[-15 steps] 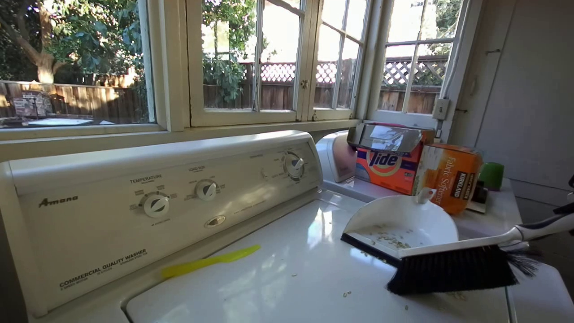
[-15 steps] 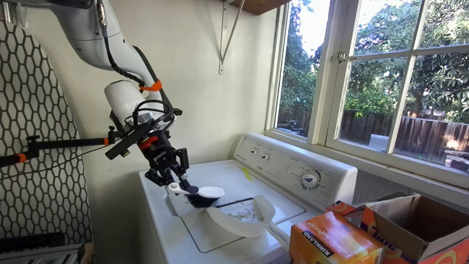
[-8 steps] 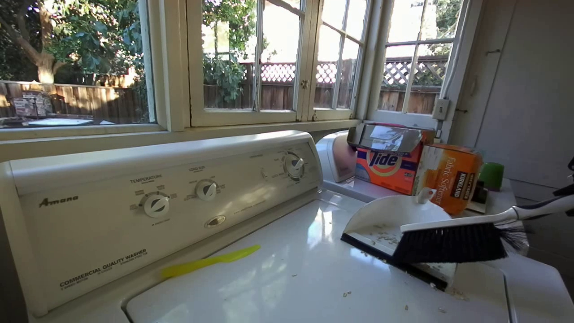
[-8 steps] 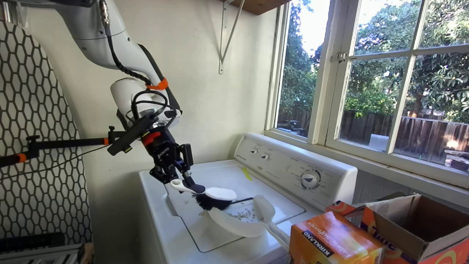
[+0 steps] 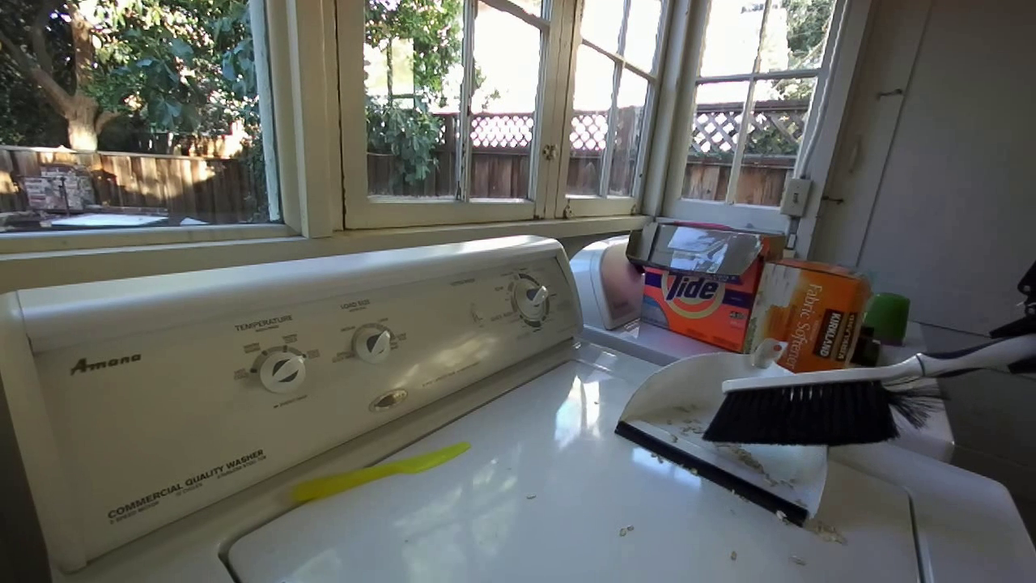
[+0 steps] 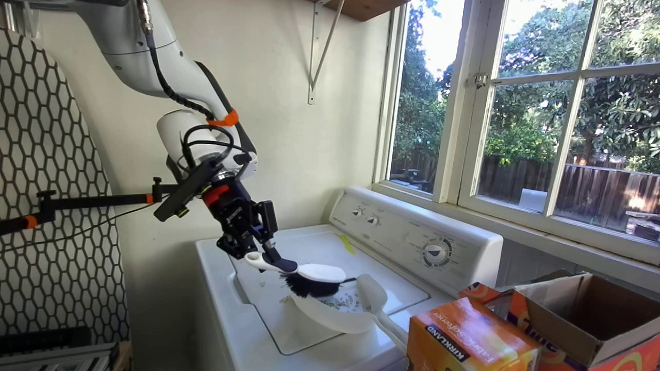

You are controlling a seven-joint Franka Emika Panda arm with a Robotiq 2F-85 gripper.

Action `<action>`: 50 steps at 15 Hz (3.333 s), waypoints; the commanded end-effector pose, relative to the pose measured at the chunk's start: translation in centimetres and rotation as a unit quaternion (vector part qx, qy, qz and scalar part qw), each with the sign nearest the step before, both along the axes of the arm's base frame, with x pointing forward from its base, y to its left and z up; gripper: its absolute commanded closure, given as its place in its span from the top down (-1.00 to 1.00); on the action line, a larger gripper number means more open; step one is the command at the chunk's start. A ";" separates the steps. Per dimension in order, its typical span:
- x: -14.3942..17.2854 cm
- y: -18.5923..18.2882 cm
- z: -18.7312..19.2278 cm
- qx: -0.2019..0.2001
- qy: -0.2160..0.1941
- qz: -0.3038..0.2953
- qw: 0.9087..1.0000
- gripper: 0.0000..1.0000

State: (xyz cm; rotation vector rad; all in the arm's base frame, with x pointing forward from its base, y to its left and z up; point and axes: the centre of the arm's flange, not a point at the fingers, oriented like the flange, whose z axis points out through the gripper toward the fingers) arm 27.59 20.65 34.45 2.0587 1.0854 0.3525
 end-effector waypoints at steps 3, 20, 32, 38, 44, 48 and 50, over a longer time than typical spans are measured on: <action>-1.7 1.3 2.5 0.010 -0.062 0.033 0.997 -0.85; -6.7 4.6 3.9 0.117 0.003 0.180 0.977 -0.85; -8.3 3.0 4.3 0.101 0.059 0.199 0.973 -0.85; -8.6 2.8 4.8 0.096 0.062 0.222 0.968 -0.85; -8.7 2.5 4.2 0.090 0.082 0.240 0.963 -0.85; -9.0 2.3 3.7 0.086 0.091 0.240 0.963 -0.85; -9.2 2.3 3.8 0.085 0.093 0.241 0.962 -0.85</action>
